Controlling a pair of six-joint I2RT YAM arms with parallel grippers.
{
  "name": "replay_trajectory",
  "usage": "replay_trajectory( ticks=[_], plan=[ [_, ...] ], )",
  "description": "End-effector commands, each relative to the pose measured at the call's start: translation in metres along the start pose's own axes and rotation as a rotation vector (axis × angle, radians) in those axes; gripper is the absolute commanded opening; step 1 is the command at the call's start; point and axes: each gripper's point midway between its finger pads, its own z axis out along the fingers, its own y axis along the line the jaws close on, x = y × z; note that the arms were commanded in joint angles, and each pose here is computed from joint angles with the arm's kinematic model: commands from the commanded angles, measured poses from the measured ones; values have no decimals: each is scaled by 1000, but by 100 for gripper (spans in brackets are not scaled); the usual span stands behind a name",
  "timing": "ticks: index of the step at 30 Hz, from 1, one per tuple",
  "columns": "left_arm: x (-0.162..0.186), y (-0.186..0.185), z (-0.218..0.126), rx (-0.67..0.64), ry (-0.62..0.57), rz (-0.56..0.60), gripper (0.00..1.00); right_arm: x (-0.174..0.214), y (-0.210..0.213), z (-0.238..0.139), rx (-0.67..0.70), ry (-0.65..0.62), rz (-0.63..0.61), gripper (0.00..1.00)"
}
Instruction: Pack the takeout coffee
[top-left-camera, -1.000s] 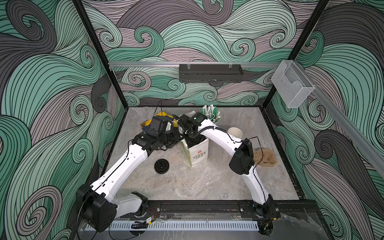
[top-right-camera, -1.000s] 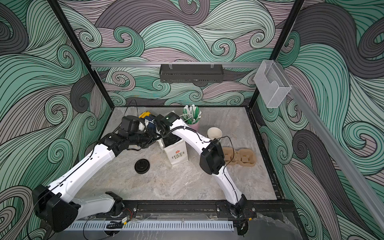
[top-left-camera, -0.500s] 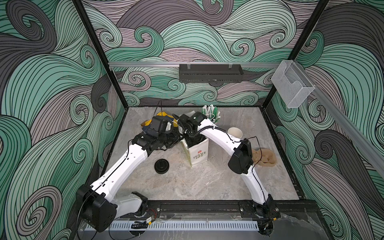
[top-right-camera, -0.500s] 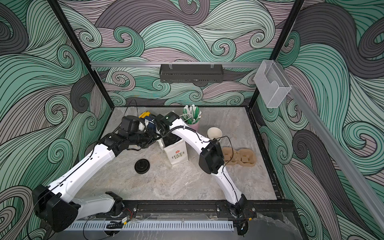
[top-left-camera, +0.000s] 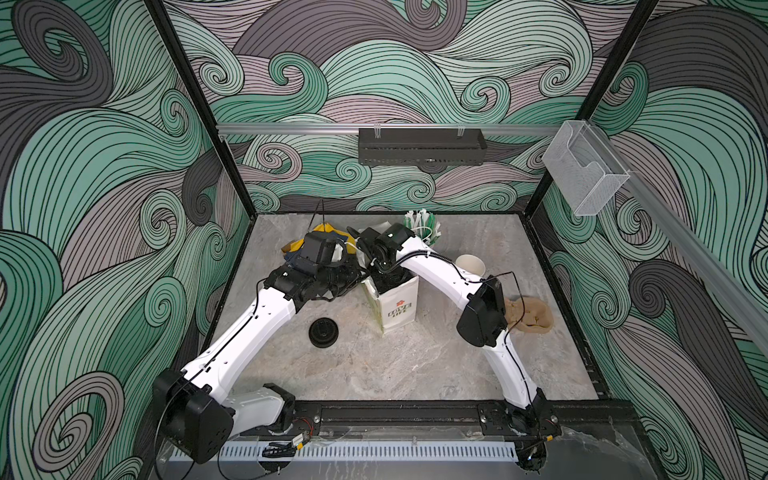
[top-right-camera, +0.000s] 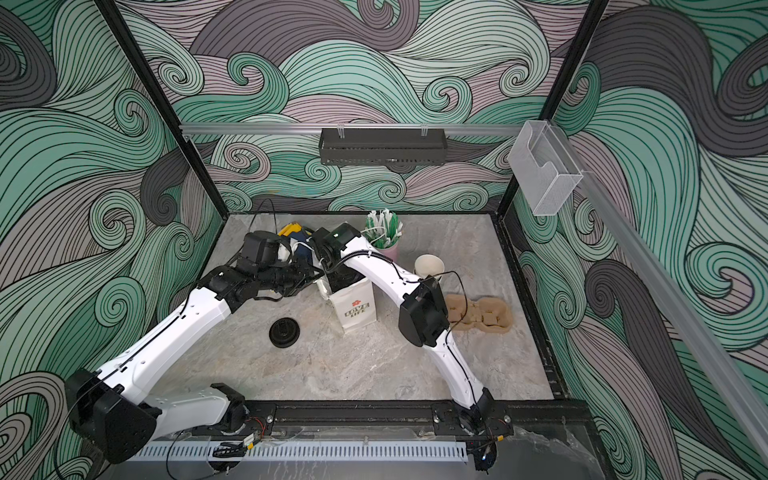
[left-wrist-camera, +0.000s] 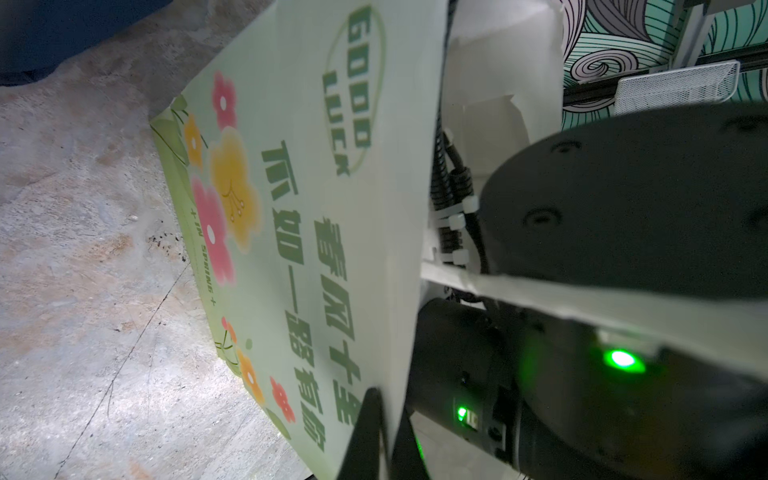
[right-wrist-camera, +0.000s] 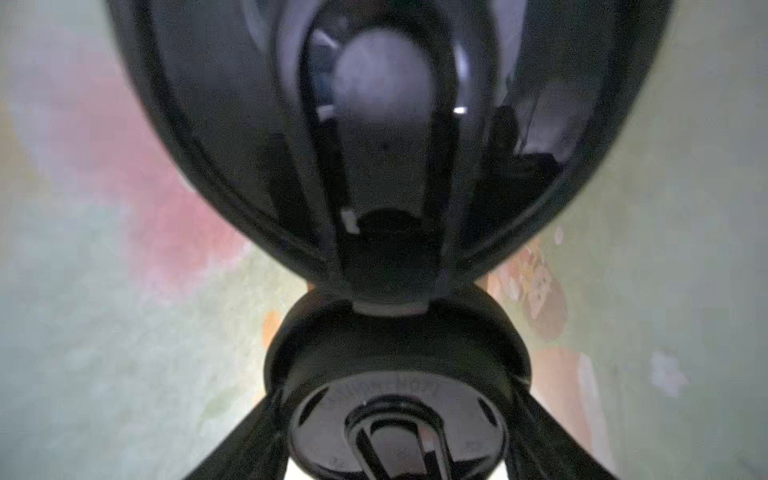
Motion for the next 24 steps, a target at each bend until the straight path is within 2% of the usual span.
replay_trajectory(
  ticks=[1,5,11,16,24],
  plan=[
    [4,-18,-4,47,27,20,6,-15,1,2,-12,-63,11,82],
    [4,-18,-5,44,26,19,6,-10,1,-23,-34,-96,5,87],
    [4,-18,-6,39,27,21,6,-3,1,-40,-39,-112,3,94],
    [4,-16,-7,28,27,22,5,0,-1,-55,-30,-149,18,93],
    [5,-11,-9,0,25,21,4,6,-4,-74,-22,-190,44,86]
  ],
)
